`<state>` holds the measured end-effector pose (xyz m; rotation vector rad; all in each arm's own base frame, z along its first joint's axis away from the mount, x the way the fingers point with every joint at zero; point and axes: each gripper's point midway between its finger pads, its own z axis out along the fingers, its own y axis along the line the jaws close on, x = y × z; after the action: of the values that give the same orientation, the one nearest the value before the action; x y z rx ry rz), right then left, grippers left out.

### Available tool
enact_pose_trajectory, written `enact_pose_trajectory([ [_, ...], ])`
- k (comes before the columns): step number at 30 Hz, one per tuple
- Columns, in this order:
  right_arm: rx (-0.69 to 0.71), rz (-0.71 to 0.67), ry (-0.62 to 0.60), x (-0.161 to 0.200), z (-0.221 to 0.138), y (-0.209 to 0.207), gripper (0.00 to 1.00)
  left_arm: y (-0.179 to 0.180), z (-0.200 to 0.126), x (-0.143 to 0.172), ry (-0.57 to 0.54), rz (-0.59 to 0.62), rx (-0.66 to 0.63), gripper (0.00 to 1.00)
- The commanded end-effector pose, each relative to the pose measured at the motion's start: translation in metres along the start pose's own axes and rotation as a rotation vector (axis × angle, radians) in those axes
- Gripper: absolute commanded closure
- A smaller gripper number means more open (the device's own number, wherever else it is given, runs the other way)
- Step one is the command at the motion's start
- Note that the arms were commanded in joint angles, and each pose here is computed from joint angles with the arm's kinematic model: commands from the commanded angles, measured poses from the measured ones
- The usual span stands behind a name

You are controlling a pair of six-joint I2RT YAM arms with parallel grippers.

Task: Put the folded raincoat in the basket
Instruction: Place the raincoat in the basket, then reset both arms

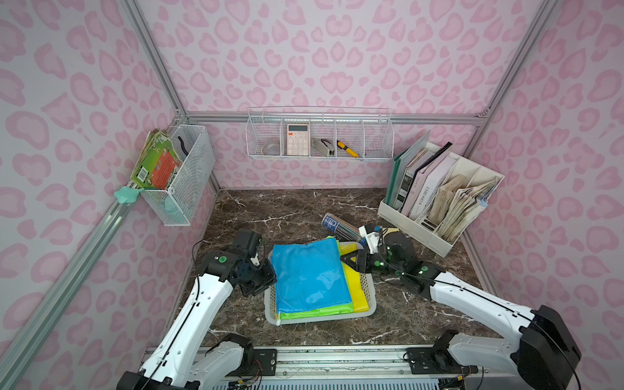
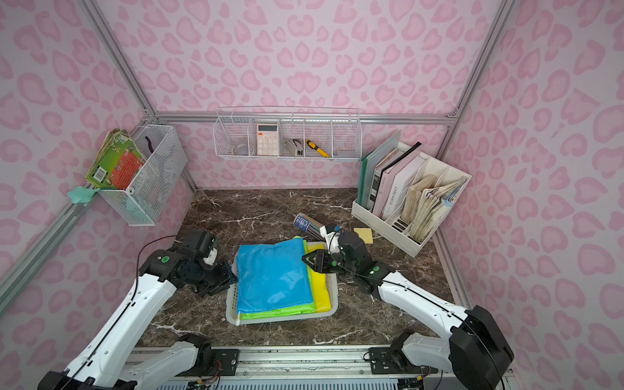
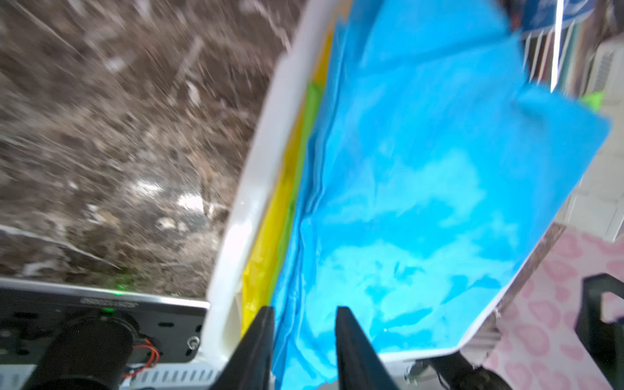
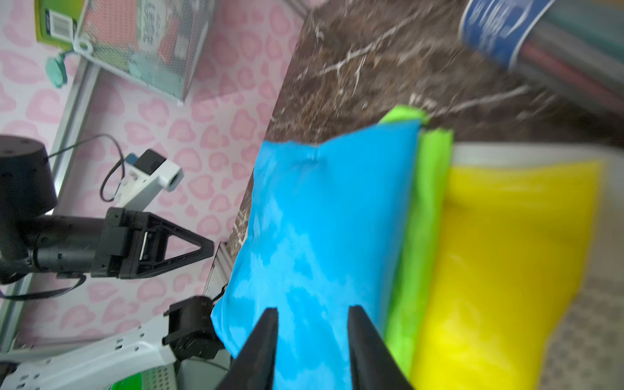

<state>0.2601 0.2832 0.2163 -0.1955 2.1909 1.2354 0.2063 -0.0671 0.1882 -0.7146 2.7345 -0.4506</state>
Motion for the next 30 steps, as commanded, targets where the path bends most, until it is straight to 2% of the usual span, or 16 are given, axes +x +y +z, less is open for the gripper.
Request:
enact_pose_trajectory([
  [1, 0.162, -0.025, -0.169, -0.053, -0.034, -0.038, 0.5, 0.021, -0.027, -0.052, -0.258, 0.034, -0.122, 0.36],
  [4, 0.382, -0.054, -0.364, -0.095, -0.076, -0.087, 0.43, 0.031, -0.043, -0.095, -0.481, -0.003, -0.201, 0.25],
  [7, 0.614, -0.156, -0.488, -0.107, -0.109, -0.135, 0.32, 0.051, -0.038, -0.123, -0.656, -0.064, -0.297, 0.13],
  [11, 0.859, -0.277, -0.556, -0.096, -0.14, -0.184, 0.27, 0.045, 0.001, -0.144, -0.726, 0.018, -0.258, 0.13],
  [12, 0.902, -0.288, -0.569, -0.093, -0.146, -0.192, 0.22, 0.045, 0.007, -0.148, -0.736, 0.033, -0.265, 0.13],
  [14, 1.02, -0.254, -0.62, -0.083, -0.165, -0.211, 0.15, 0.062, 0.024, -0.154, -0.744, 0.046, -0.376, 0.15],
  [16, 1.058, -0.27, -0.674, -0.078, -0.174, -0.22, 0.09, 0.084, 0.036, -0.16, -0.75, -0.013, -0.466, 0.15],
  [18, 1.086, -0.317, -0.716, -0.073, -0.18, -0.227, 0.11, 0.09, 0.056, -0.166, -0.719, 0.007, -0.457, 0.16],
  [20, 1.115, -0.292, -0.693, -0.075, -0.186, -0.236, 0.1, 0.094, 0.07, -0.171, -0.723, 0.02, -0.444, 0.15],
  [22, 1.148, -0.303, -0.718, -0.076, -0.193, -0.242, 0.11, 0.085, 0.073, -0.175, -0.695, 0.058, -0.401, 0.15],
  [26, 1.132, -0.311, -0.71, -0.064, -0.192, -0.261, 0.11, 0.064, 0.075, -0.194, -0.764, 0.141, -0.288, 0.15],
  [29, 1.126, -0.343, -0.749, -0.059, -0.196, -0.265, 0.11, 0.066, 0.075, -0.205, -0.921, 0.178, -0.278, 0.11],
  [30, 1.117, -0.349, -0.735, -0.061, -0.193, -0.265, 0.11, 0.073, 0.082, -0.203, -0.925, 0.202, -0.302, 0.11],
])
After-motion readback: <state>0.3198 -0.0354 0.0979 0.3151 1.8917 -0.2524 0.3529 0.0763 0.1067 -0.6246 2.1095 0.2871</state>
